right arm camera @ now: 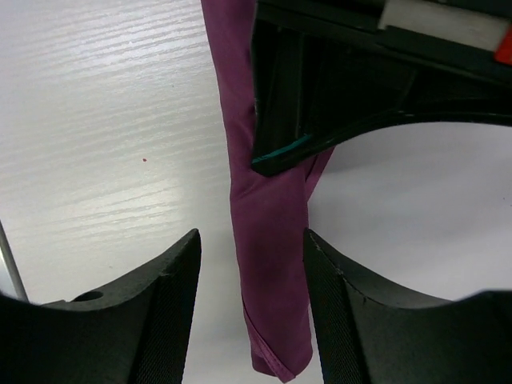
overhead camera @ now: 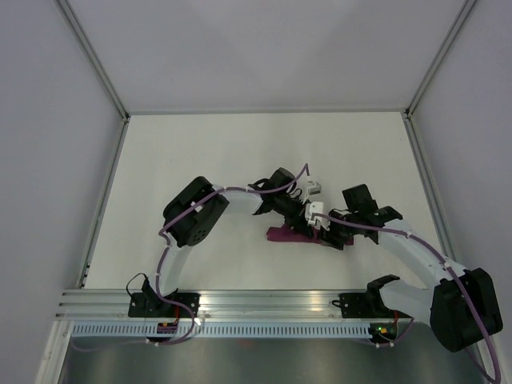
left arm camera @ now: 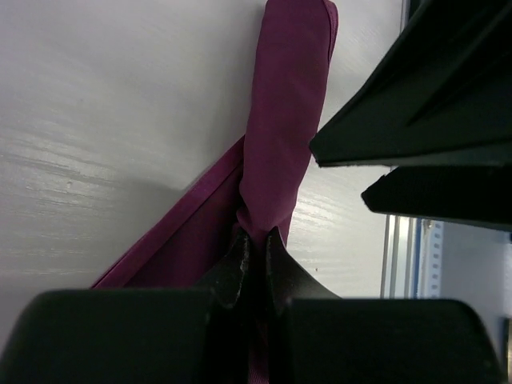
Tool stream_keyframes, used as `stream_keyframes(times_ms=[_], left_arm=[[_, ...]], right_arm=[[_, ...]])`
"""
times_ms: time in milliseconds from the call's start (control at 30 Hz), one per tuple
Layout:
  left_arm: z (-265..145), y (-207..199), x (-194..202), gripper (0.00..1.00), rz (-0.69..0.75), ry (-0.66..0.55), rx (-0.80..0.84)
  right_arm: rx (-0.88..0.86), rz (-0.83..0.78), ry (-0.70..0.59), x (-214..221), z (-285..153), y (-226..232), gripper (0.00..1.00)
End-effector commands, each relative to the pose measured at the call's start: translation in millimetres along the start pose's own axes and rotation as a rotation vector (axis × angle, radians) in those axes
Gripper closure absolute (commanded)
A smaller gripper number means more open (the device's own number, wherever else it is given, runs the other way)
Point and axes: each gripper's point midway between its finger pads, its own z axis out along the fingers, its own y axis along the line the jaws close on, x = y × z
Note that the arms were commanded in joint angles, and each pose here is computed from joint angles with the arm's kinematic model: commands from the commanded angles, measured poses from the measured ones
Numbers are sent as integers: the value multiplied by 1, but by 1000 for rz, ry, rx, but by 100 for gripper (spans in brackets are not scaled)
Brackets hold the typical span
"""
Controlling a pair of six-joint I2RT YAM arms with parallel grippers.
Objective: Fold the napkin, place the utensils inside, and roll it up
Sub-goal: Roll the napkin with the utensil
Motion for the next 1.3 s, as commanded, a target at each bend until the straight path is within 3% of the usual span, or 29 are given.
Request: stream_keyframes(times_ms=[0, 533, 633, 800, 1067, 1267], left_arm=[[-9, 41, 136, 98, -404, 338, -179], [-10, 40, 134, 98, -473, 349, -150], [-9, 36, 131, 94, -468, 346, -128], [-14, 33, 115, 75, -440, 314, -128], [-43, 40, 58, 56, -344, 172, -205], [-78, 54, 19, 55, -285, 53, -330]], right_arm=[[85, -87, 17, -4, 7, -15, 40], [129, -248, 146, 14, 54, 10, 44], [125, -250, 175, 22, 59, 11, 58], [120, -251, 202, 25, 59, 9, 84], [23, -236, 299, 42, 62, 21, 95], [-41, -207, 326, 42, 65, 26, 97]])
